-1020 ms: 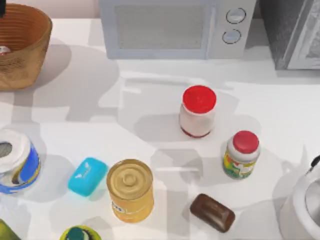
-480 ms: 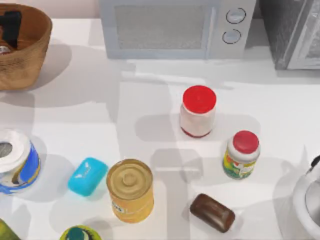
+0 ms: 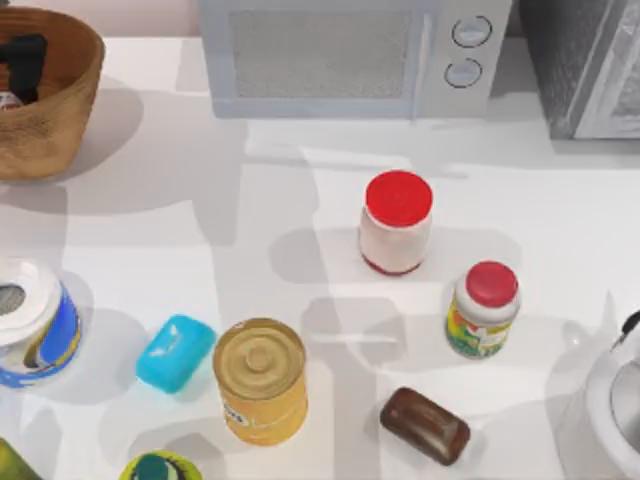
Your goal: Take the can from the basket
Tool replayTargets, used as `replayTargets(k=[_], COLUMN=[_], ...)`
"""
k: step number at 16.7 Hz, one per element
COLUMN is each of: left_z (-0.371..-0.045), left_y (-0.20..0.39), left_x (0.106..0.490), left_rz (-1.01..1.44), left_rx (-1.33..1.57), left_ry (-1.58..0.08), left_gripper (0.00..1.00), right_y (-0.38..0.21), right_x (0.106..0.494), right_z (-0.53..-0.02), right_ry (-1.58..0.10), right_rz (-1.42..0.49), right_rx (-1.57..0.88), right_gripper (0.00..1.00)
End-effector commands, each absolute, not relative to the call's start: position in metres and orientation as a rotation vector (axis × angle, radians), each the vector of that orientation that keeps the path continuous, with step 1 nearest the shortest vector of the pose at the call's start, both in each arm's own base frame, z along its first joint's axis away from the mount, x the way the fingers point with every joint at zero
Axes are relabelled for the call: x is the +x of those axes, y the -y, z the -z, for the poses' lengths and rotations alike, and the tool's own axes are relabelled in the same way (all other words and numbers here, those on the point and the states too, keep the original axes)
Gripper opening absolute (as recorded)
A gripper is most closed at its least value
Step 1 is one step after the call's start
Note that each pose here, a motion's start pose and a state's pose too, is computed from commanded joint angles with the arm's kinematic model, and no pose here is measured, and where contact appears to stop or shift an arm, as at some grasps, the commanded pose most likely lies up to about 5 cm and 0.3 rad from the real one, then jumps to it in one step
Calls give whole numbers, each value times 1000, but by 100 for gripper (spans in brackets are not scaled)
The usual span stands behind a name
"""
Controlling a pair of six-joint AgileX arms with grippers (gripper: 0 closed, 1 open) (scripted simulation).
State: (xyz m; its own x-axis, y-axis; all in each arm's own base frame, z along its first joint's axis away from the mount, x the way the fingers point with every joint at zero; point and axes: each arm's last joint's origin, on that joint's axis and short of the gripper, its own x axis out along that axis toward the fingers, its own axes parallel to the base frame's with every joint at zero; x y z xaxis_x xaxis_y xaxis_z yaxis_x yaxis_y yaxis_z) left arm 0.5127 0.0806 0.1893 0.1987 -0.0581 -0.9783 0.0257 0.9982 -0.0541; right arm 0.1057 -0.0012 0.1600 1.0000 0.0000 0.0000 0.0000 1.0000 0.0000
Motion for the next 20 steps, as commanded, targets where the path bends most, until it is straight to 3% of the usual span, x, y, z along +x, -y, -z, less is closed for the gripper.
replayTargets(k=[9,13,20], left_z=[-133,-132,-132], left_y=[-80,-80,-80], left_x=[524,524,524], left_rz=[54,54,54], left_rx=[-31,-31,-31], left_ry=[-1366,-1367,-1367], left_gripper=[100,100,47], right_y=[1,1,1], right_x=[106,106,106], right_z=[-160,-160,-160], right_ry=[0,0,0], right_rz=[0,0,0], right_rx=[0,0,0], right_gripper=[100,100,100])
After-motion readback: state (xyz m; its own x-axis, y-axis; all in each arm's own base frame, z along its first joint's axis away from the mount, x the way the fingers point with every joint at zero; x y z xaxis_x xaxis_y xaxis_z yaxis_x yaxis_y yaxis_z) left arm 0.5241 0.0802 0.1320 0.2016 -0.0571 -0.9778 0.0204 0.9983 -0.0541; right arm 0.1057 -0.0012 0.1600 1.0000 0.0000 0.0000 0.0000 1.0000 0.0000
